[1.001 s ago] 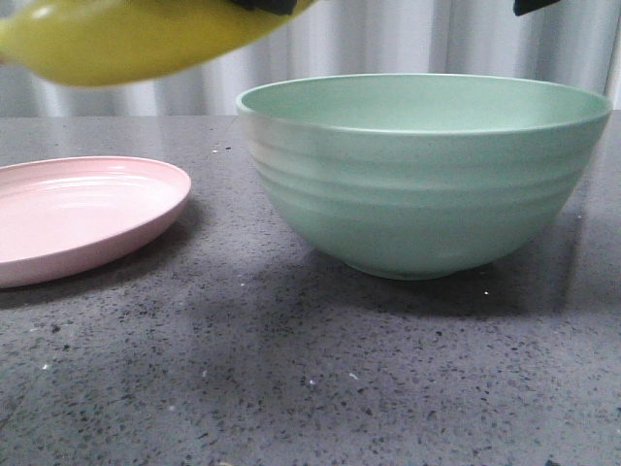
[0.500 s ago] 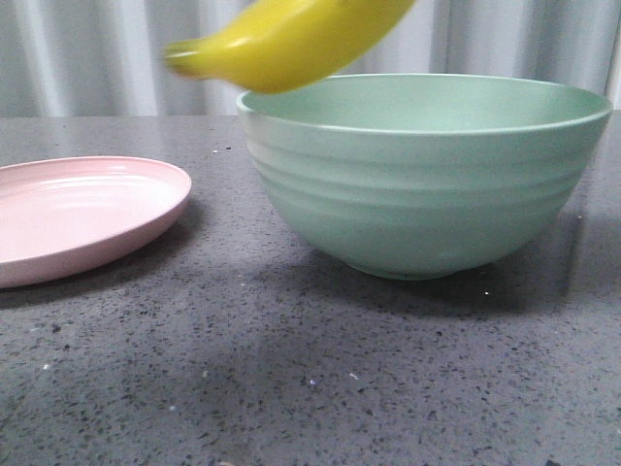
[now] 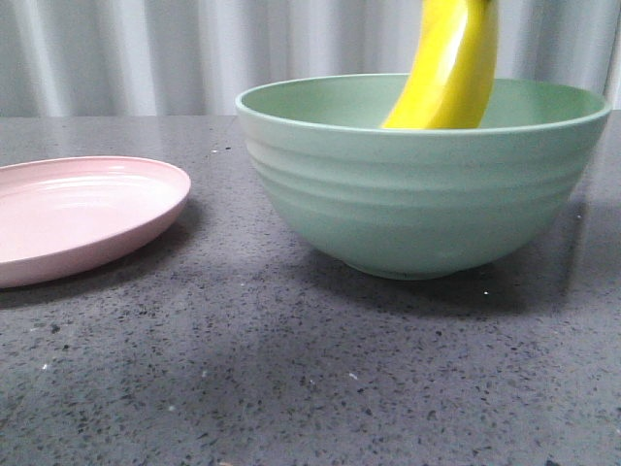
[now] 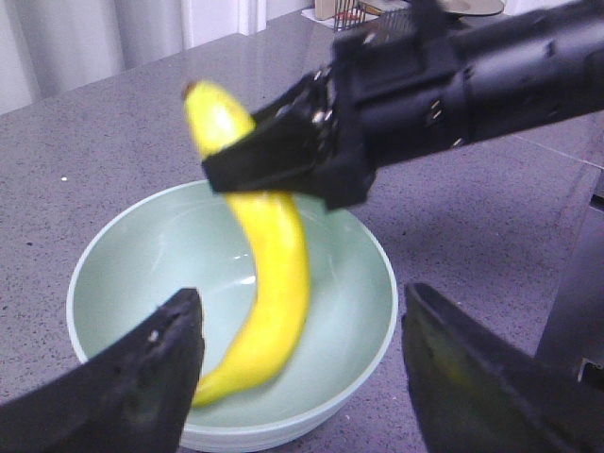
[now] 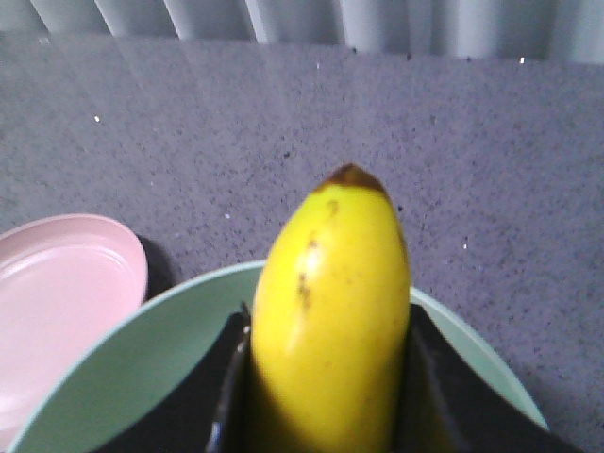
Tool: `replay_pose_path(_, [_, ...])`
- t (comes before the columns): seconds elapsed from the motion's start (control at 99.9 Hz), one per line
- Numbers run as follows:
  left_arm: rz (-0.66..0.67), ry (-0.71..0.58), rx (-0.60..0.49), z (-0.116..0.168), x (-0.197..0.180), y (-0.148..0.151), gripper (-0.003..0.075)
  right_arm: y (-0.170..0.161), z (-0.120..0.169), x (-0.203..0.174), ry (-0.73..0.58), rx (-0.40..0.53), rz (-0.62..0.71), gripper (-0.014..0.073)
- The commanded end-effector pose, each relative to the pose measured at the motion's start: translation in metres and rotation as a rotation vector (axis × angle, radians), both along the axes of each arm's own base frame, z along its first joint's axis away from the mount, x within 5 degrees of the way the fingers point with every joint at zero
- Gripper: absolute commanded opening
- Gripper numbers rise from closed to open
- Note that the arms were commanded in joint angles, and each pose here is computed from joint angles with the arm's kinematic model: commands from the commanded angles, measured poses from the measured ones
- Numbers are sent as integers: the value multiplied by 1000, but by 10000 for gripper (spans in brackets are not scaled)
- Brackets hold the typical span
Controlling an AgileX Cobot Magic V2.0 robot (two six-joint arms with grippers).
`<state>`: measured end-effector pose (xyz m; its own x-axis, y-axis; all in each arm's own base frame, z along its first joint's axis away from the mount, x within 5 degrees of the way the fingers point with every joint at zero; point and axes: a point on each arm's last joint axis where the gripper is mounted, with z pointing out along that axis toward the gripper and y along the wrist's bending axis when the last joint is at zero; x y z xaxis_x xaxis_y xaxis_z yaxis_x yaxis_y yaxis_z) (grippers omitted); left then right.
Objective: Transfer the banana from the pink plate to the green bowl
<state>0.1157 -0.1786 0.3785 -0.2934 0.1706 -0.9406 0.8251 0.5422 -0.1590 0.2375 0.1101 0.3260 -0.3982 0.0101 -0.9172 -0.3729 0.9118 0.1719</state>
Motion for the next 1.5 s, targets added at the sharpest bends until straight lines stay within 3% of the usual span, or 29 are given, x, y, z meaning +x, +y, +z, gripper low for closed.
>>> replay_pose_path(0.0, [11,-62,-114,22,-2,2,421,0,12,8,-86,10,-15,32])
replay_pose_path(0.25, [11,-62,-114,22,-2,2,421,2,7,12,-70,2,-16,342])
replay_pose_path(0.32, [11,-62,-114,22,-2,2,421,2,9,12,-85,8,-19,390])
replay_pose_path(0.62, [11,-62,-114,22,-2,2,421,-8,38,-6,-269,-41,0,398])
replay_pose_path(0.84, [13,-68,-122,23,-1,2,420,-21,68,-38,-373,-2,-4,395])
replay_pose_path(0.911, [13,-68,-122,23,-1,2,389,-26,73,-49,-369,-3,1,371])
replay_pose_path(0.971, [12,-67,-122,24,-2,3,304,-29,75,-58,-350,-11,8,304])
replay_pose_path(1.151, [10,-85,-147,31,-9,12,-21,-37,75,-79,-296,-42,27,-59])
replay_pose_path(1.321, [10,-123,-165,35,-17,25,-20,-43,68,-91,-285,-51,30,-64])
replay_pose_path(1.491, [24,-192,-174,21,-27,43,-20,-49,40,-103,-286,-50,25,-64])
